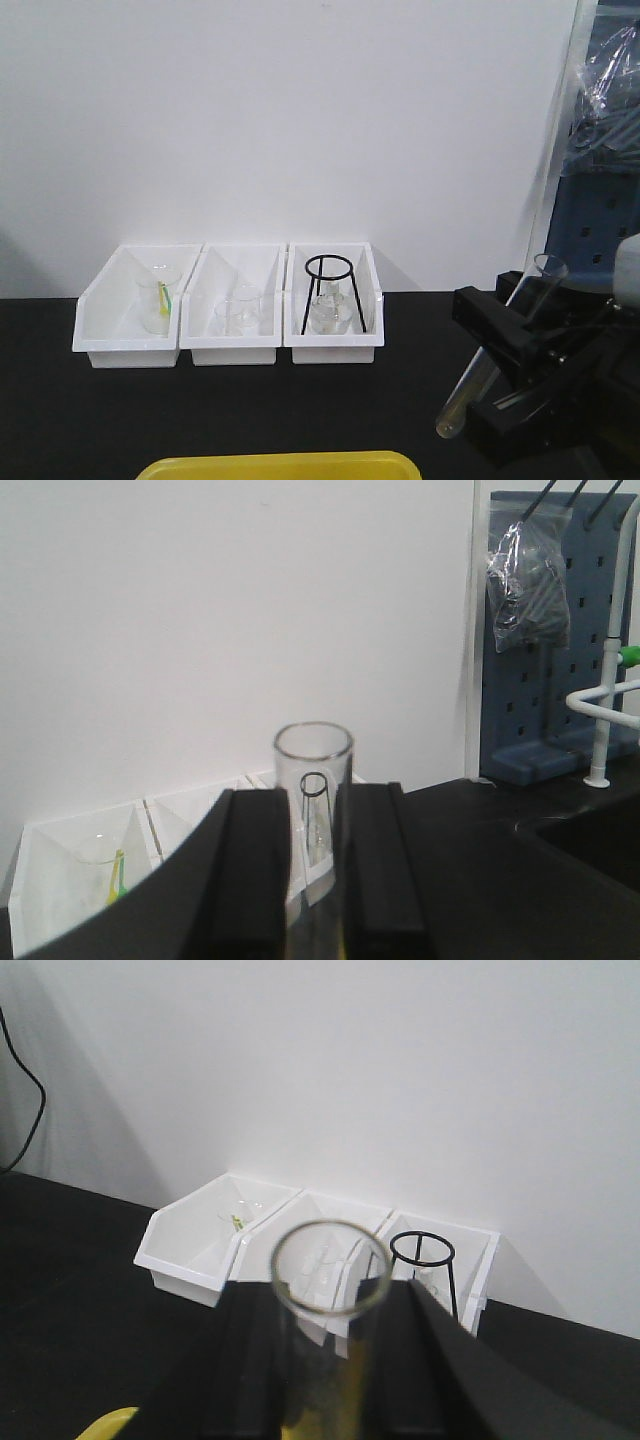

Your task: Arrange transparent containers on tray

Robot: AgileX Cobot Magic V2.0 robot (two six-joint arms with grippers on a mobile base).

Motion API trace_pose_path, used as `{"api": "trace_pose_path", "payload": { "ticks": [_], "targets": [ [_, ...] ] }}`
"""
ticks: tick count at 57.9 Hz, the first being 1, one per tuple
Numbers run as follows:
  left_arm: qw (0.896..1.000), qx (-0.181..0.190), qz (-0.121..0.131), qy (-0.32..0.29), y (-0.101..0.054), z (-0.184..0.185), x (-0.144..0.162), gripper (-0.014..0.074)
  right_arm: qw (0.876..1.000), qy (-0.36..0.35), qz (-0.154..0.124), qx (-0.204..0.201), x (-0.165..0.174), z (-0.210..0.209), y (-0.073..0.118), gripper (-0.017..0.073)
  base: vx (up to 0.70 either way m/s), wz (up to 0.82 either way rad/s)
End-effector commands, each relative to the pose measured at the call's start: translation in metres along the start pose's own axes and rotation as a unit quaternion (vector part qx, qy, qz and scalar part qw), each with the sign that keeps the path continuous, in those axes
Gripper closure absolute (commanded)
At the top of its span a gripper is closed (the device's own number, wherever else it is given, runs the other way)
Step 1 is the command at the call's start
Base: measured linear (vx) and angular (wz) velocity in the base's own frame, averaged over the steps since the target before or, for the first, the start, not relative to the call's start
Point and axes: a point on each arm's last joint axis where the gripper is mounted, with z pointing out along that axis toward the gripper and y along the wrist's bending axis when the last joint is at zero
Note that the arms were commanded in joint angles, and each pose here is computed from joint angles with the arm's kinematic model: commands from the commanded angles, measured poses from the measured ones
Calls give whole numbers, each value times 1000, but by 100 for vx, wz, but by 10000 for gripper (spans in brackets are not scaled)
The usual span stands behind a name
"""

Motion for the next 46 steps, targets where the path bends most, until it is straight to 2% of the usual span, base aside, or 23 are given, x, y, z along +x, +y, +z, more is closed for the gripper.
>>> {"api": "trace_pose_path", "payload": {
  "ticks": [1, 46],
  "targets": [
    [998, 6, -6, -61, -2, -2, -20, 466, 1000, -14, 15, -14, -10, -3, 1, 358, 4, -2],
    [998, 6, -6, -61, -2, -2, -20, 466, 1000, -14, 15, -14, -10, -3, 1, 358, 0, 0]
  ]
}}
